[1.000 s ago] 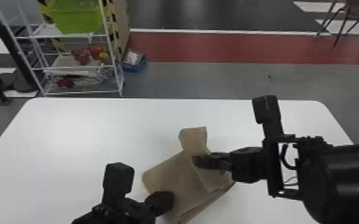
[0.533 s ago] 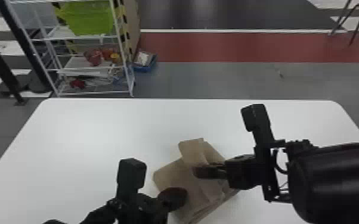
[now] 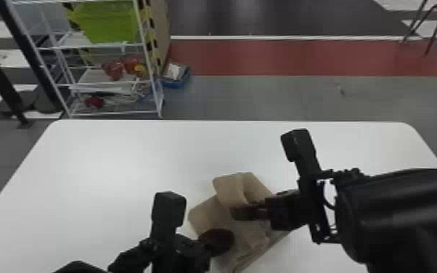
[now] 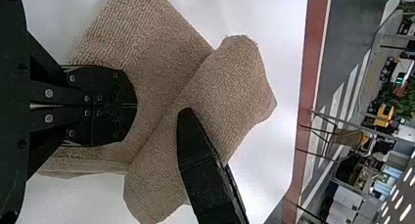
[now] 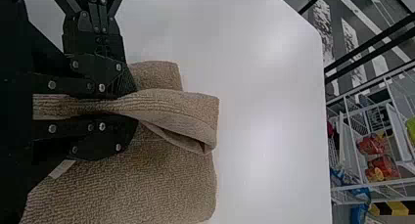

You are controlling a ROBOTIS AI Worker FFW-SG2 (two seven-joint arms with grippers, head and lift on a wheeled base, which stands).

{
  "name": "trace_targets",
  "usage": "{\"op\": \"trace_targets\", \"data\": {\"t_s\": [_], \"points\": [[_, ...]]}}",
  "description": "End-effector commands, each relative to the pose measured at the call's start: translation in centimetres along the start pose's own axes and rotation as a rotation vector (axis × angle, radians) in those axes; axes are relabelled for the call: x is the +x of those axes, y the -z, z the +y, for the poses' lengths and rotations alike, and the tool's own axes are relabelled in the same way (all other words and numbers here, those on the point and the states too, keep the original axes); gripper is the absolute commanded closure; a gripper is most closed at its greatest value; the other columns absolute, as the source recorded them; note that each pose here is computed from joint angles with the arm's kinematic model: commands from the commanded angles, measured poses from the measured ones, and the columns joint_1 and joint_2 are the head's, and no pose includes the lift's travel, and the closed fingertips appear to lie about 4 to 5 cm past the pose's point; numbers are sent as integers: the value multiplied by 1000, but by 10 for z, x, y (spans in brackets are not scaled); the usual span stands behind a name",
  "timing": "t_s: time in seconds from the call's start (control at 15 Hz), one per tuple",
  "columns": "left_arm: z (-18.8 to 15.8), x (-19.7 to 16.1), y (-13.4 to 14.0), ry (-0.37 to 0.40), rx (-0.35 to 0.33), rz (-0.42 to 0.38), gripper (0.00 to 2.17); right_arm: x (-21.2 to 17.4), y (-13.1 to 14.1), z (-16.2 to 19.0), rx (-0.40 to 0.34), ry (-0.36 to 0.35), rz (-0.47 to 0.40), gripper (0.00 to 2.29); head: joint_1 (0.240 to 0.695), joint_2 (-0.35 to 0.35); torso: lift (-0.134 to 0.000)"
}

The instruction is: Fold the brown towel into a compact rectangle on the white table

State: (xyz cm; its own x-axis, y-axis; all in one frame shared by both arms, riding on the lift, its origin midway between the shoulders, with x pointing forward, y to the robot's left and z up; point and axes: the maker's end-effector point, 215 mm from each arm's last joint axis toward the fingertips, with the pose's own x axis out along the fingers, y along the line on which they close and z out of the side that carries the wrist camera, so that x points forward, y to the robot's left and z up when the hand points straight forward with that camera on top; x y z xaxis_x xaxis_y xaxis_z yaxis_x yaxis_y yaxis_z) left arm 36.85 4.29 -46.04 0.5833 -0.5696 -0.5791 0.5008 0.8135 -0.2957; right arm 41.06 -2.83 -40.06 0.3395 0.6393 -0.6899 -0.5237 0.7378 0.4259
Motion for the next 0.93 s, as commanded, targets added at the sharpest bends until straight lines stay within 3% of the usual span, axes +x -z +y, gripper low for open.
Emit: {"op": "trace_targets", "data": {"t_s": [0.0,0.13,0.27,0.47,0.87], "points": [[-3,1,1,5,0,2,2142,4,3,5,-8,-1,16,984,695,21,-122],[-3,1,0,5,0,1,2142,9,6,7,-10,-4,28,903,695,24,-122],[-4,0,1,6,1,2,2142,11,11,11,-2,-22,36,444,695,30,-122],[-5,-1,4,8,-2,5,2142,14,25,17,23,-54,50,184,695,37,-122],[-4,-7,5,5,-4,0,2142,-7,46,50,130,-231,-8,164,695,58,-122]]}}
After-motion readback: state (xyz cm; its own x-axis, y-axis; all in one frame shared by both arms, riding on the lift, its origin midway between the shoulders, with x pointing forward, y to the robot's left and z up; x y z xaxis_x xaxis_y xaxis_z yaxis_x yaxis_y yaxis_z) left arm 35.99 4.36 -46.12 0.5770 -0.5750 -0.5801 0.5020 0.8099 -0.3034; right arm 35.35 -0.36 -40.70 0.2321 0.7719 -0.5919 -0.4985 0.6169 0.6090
